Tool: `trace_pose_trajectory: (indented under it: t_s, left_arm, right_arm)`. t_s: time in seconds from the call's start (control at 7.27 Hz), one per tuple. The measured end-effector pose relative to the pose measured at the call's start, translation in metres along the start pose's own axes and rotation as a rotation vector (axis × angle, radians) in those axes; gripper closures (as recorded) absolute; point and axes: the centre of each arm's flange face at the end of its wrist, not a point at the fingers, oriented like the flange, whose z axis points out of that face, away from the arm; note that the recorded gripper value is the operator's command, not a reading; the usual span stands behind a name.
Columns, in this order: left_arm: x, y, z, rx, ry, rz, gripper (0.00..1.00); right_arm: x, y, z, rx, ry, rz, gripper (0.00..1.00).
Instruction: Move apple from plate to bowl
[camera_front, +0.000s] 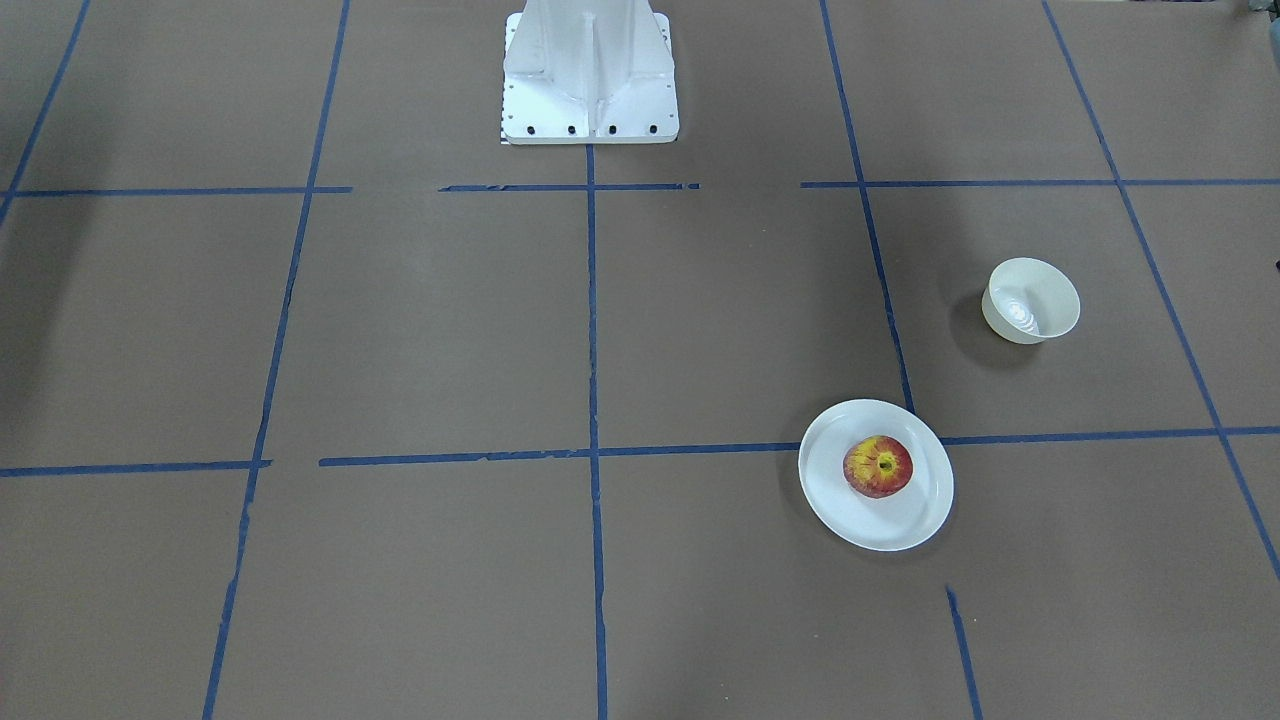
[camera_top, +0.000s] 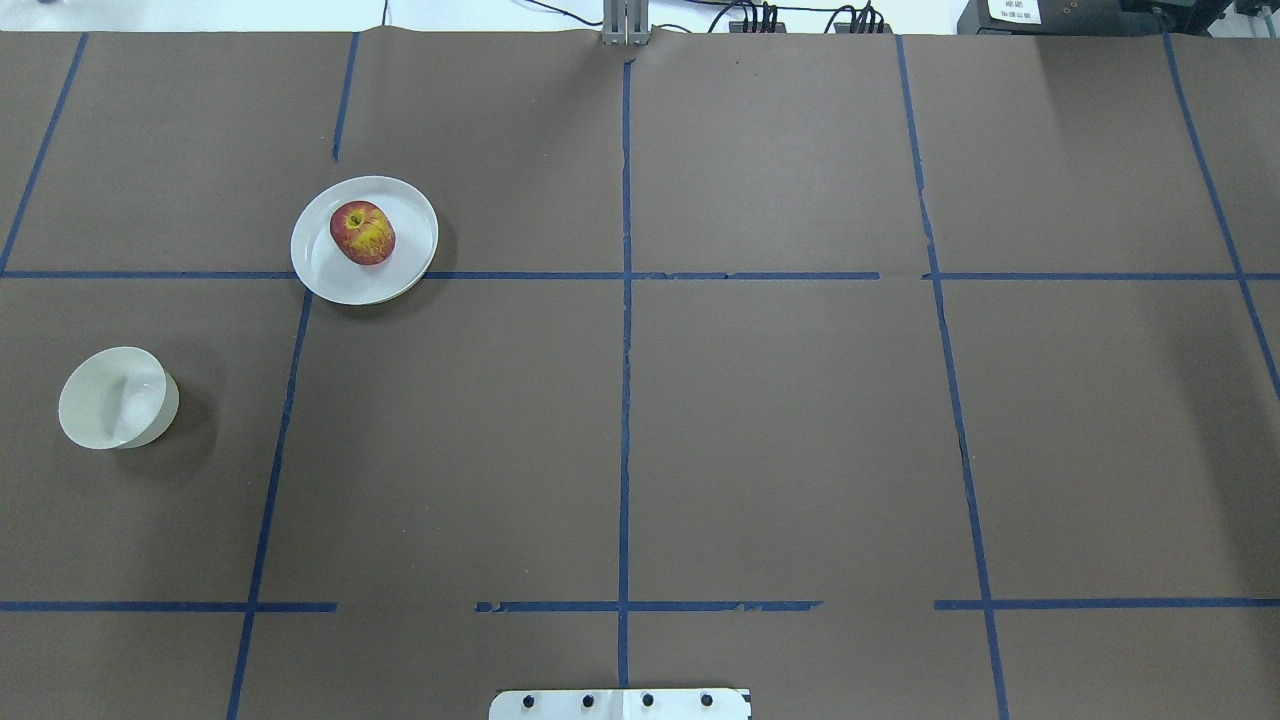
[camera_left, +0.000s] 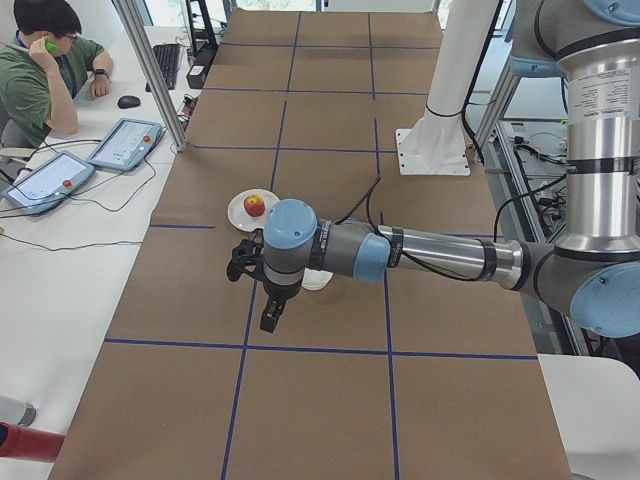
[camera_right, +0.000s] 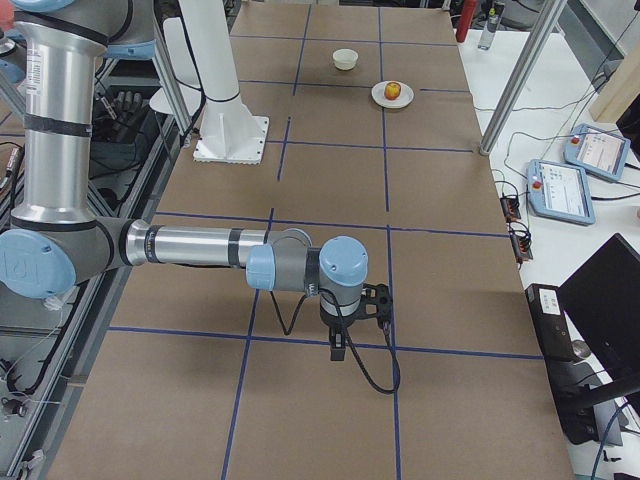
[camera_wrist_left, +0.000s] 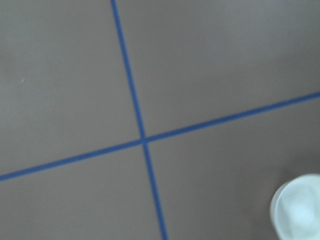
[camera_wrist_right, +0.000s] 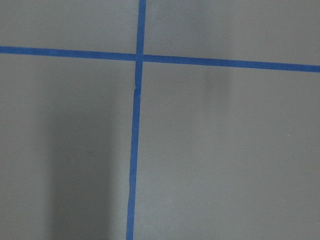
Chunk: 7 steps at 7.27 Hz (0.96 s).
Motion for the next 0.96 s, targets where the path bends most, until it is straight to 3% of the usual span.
trace_pose_trajectory:
  t_s: [0.28, 0.55, 0.96]
  left_arm:
    - [0.106, -0.069, 0.045, -0.041, 0.061, -0.081, 0.0]
    - [0.216, -0.114, 0.107, -0.109, 0.082, -0.155, 0.0]
    - [0.296, -0.14, 0.176, -0.128, -0.007, -0.257, 0.0]
  right_arm:
    - [0.0, 0.0, 0.0, 0.0, 0.0, 0.0, 0.0]
    - [0.0, 0.0, 0.0, 0.0, 0.0, 0.0, 0.0]
    - [0.0, 0.0, 0.0, 0.0, 0.0, 0.0, 0.0]
